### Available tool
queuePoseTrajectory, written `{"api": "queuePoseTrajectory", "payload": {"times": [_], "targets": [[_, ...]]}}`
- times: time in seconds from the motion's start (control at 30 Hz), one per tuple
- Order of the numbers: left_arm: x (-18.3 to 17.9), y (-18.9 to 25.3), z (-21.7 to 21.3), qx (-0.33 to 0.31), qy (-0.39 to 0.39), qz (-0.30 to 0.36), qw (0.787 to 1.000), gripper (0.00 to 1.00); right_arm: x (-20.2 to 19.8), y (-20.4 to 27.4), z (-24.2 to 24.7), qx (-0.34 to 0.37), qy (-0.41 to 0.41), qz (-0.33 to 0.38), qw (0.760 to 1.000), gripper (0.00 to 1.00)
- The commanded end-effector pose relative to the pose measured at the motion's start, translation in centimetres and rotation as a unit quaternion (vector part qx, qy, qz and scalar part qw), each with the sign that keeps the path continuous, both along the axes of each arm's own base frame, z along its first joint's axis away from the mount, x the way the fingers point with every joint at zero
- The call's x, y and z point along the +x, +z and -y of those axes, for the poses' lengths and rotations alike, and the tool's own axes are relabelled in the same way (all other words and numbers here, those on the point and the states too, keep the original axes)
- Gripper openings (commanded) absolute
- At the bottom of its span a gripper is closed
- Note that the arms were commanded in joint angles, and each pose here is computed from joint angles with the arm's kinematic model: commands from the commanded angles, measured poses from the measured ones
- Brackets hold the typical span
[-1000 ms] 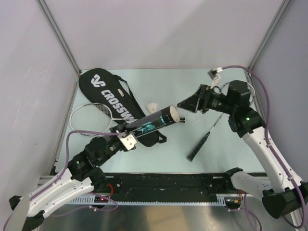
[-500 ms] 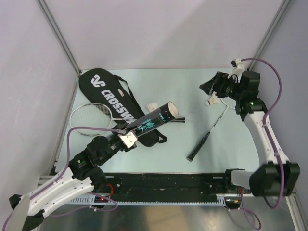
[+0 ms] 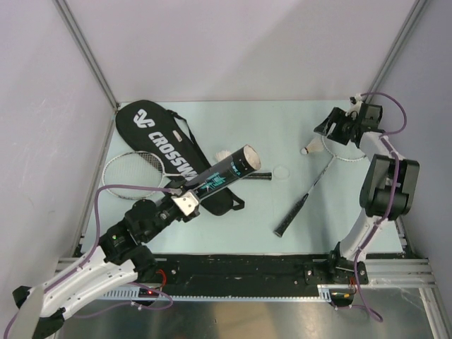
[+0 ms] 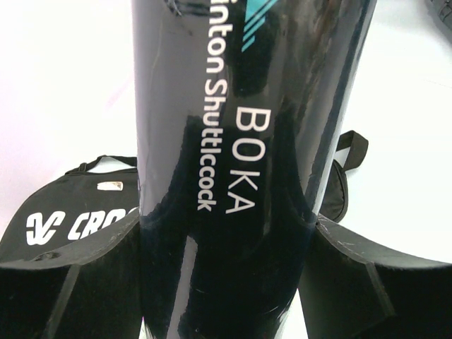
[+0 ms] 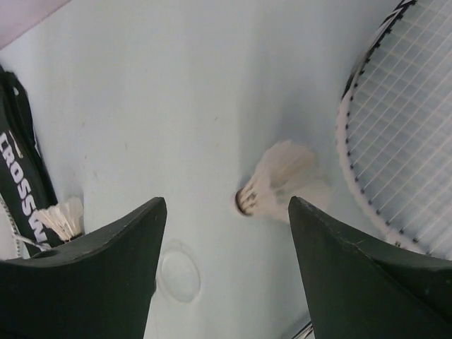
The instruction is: Pack up the badminton gear
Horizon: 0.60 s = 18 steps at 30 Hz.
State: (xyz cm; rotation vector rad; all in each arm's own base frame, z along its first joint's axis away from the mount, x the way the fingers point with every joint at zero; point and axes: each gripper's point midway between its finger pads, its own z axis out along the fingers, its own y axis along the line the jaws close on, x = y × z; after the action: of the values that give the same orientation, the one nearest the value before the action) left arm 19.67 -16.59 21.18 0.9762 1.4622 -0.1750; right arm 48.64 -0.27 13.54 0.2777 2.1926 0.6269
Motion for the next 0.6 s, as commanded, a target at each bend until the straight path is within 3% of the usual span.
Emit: {"api": "queuePoseTrajectory", "payload": {"times": [0.0, 0.27, 0.57], "targets": [[0.1, 4.3, 0.6, -0.059, -0.005, 0.037, 0.998, 0.46, 3.1, 0.7, 1.2, 0.050, 0.020, 0.020, 0.998, 0.74], [0.4, 3.7, 1.0, -0.044, -0.009, 0.031, 0.998, 0.47, 3.8, -3.1, 0.5, 0.126, 0.061, -0.035, 0.990, 0.65], [0.5, 3.6, 1.0, -0.041, -0.006, 0.030, 0.999, 0.46, 2.7, -4.6, 0.2, 0.124, 0.062, -0.062, 0.988, 0.57]]}}
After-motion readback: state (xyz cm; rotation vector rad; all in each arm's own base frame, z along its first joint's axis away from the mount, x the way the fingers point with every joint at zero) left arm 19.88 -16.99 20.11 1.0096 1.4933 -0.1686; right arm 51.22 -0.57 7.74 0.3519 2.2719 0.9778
